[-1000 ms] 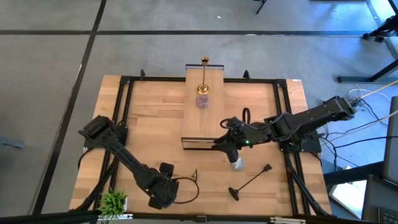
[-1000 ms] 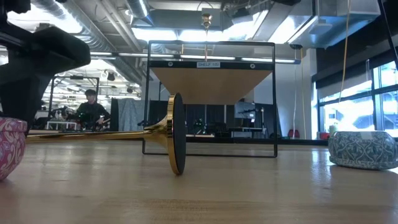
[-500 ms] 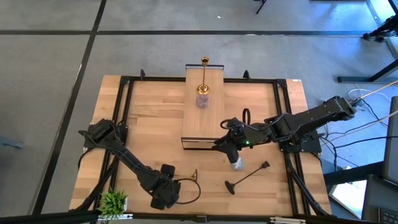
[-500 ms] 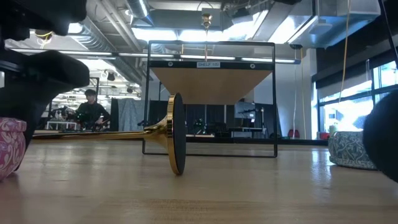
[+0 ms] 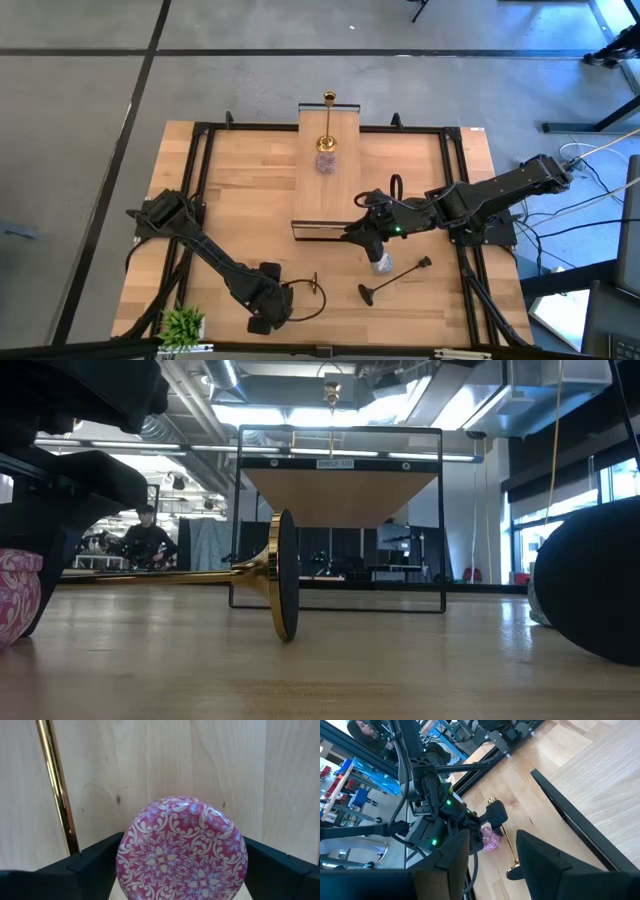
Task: Pick & Place candle stick holders
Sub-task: Put the pink scented candle on the shelf
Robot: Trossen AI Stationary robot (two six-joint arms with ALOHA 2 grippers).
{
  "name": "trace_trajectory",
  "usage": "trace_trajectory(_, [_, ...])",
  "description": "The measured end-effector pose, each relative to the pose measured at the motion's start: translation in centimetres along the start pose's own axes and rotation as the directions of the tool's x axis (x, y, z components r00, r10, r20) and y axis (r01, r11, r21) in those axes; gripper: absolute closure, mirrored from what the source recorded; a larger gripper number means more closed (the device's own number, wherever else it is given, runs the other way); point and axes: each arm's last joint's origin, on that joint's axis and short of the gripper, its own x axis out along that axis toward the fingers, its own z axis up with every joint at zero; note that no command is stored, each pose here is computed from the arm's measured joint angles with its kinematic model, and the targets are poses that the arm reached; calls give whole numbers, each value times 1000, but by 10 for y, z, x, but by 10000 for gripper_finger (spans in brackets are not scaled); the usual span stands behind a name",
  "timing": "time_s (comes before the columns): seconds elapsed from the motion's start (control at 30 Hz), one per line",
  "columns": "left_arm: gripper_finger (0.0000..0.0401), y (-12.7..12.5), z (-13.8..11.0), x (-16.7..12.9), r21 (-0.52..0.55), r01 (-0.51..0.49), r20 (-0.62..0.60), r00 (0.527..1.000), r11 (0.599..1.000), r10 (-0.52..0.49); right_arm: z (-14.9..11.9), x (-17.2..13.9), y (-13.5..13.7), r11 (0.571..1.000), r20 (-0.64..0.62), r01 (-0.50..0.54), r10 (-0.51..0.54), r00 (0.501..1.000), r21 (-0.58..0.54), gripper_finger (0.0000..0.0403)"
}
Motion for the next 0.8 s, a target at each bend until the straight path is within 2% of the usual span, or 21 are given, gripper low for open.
trace_trajectory(0.23, [108,2,1,0,-16,11,-13,1000,1000,-11,0,0,0,1000,0,1,-1,1000,0,236])
trace_trajectory(0.5, [108,-2,7,-10,-33,5,-41,999,999,-7,0,0,0,1000,2,2,-2,1000,30,236])
trace_trajectory(0.6, [108,-4,10,-20,-32,-10,-44,999,999,9,0,0,-1,995,4,13,-13,1000,98,236])
trace_trajectory(0.8, [108,-3,15,-40,-34,-119,-48,992,992,118,-1,0,-1,974,-1,18,-18,1000,224,235])
